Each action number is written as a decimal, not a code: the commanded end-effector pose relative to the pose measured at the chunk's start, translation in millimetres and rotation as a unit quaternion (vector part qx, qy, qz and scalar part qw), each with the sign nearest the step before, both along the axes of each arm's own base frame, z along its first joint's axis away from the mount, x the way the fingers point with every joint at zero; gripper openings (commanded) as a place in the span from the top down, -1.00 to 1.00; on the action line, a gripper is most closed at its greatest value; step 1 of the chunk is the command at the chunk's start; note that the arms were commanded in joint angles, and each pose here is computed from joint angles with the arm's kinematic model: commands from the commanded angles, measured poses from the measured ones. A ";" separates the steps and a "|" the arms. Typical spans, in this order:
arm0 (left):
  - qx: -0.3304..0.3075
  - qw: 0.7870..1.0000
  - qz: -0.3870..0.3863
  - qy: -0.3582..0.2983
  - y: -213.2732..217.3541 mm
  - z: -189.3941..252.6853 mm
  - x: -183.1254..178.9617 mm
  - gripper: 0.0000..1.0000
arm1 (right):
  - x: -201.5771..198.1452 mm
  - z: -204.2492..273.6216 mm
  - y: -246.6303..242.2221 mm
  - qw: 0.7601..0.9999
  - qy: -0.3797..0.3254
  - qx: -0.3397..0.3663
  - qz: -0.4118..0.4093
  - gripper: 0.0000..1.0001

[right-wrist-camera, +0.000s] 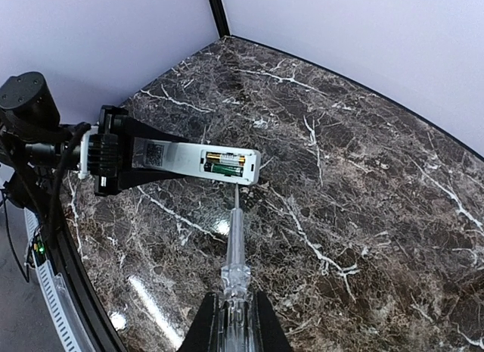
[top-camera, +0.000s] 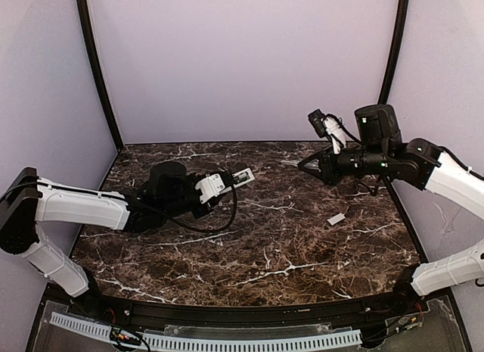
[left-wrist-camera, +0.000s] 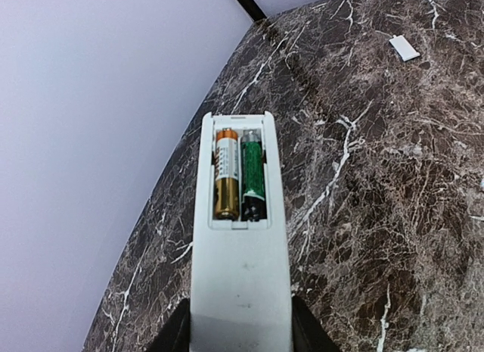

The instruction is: Unload the batteries from the remote control

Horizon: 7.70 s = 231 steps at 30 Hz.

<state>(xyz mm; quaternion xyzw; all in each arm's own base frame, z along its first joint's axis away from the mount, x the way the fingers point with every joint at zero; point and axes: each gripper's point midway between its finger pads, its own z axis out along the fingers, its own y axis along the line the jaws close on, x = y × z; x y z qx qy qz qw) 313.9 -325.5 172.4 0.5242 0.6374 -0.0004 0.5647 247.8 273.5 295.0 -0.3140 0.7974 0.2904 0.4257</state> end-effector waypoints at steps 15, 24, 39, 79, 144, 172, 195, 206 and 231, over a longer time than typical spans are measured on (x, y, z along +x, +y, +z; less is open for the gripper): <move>-0.031 0.991 -0.126 -0.042 -15.8 22.4 -40.5 0.99 | -15.5 -19.8 34.0 0.997 0.051 -0.047 0.046 1.00; -0.030 0.991 -0.123 -0.052 -15.4 24.0 -39.5 0.99 | -21.5 -35.0 45.1 0.994 0.074 -0.065 0.039 1.00; 0.004 0.990 -0.107 -0.090 -13.4 20.2 -38.7 0.99 | -13.4 -54.0 52.2 0.991 0.098 -0.092 -0.001 1.00; 0.006 0.992 -0.100 -0.083 -17.1 20.0 -39.1 0.99 | -2.2 -67.6 57.8 0.989 0.115 -0.082 -0.047 1.00; -0.071 0.982 -0.165 -0.056 -27.7 41.7 -70.5 0.99 | -39.0 -81.4 83.7 0.962 0.218 0.122 0.108 1.00; -0.093 0.971 -0.217 -0.042 -32.5 45.3 -91.6 0.99 | -72.1 -76.0 90.3 0.924 0.227 0.152 0.266 1.00; -0.054 0.974 -0.219 -0.025 -34.4 18.4 -88.9 0.99 | -67.2 -94.4 93.1 0.905 0.245 0.162 0.308 1.00; -0.030 0.977 -0.213 -0.009 -36.7 -4.1 -83.7 0.99 | -63.7 -102.6 94.4 0.901 0.249 0.167 0.314 1.00; 0.002 0.980 -0.199 0.031 -40.3 -40.2 -76.1 0.99 | -57.9 -119.8 96.3 0.901 0.266 0.162 0.302 1.00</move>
